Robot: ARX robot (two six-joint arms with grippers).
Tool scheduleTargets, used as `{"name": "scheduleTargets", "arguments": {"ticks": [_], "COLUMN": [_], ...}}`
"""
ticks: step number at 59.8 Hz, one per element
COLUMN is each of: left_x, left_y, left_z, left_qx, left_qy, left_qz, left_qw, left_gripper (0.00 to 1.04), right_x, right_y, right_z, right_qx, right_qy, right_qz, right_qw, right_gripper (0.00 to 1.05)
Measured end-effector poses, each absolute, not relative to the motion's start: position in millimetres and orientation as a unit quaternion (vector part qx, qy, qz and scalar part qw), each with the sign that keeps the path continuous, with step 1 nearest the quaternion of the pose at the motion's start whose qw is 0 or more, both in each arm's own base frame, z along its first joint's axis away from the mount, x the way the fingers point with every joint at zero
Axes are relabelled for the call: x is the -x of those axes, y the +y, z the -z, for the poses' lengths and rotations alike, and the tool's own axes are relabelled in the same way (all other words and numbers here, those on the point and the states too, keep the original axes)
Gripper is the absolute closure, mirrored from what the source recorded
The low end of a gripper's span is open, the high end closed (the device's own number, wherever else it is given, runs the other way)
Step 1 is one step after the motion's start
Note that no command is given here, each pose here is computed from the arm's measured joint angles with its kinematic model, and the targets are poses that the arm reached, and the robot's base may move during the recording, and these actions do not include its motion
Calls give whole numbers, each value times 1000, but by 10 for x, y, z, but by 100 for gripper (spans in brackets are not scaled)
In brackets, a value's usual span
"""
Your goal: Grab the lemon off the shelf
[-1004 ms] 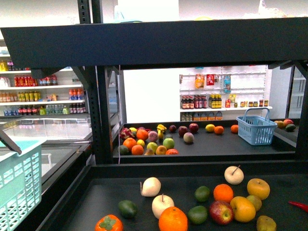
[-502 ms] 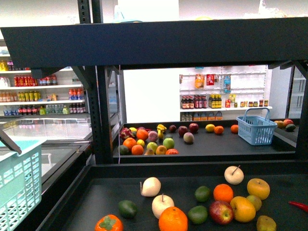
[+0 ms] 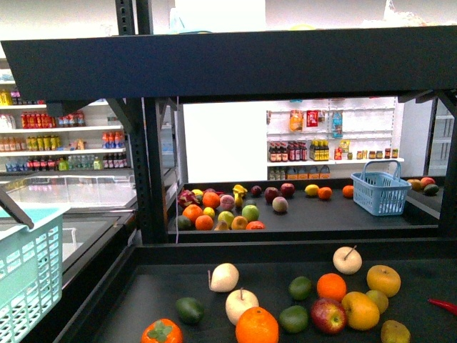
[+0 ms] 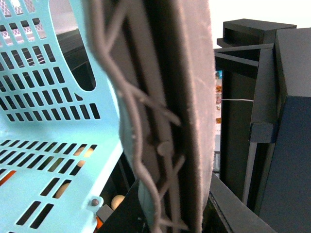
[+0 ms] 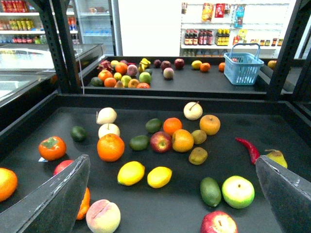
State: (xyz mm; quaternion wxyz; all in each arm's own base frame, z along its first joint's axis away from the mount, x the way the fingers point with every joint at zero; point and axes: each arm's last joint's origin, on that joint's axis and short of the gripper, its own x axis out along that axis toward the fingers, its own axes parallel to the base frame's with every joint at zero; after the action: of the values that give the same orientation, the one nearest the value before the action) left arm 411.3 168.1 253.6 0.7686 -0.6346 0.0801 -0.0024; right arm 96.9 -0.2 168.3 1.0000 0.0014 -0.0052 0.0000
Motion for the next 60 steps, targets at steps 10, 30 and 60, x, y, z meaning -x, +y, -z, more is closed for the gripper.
{"name": "scheduleTargets", "arguments": {"ticks": [10, 30, 60], "left_x": [-4089, -3822, -3521], "left_y": [1674, 1565, 907], "left_z": [-2560, -2777, -3056], "left_qx": [628, 586, 507], "left_qy": [85, 96, 155], "left_qz": [4, 20, 117], "left_qw": [774, 805, 840], "left_gripper": [90, 92, 95], "right_x": [-969, -969, -969], "right_y": [-2, -2, -2], "right_z": [-1683, -1683, -1683], "right_qx": [-1, -1, -1], "right_qy": [-5, -5, -5], "right_qz": [0, 0, 0], "right_qw": [1000, 1000, 1000], "right_gripper": [2, 2, 2]}}
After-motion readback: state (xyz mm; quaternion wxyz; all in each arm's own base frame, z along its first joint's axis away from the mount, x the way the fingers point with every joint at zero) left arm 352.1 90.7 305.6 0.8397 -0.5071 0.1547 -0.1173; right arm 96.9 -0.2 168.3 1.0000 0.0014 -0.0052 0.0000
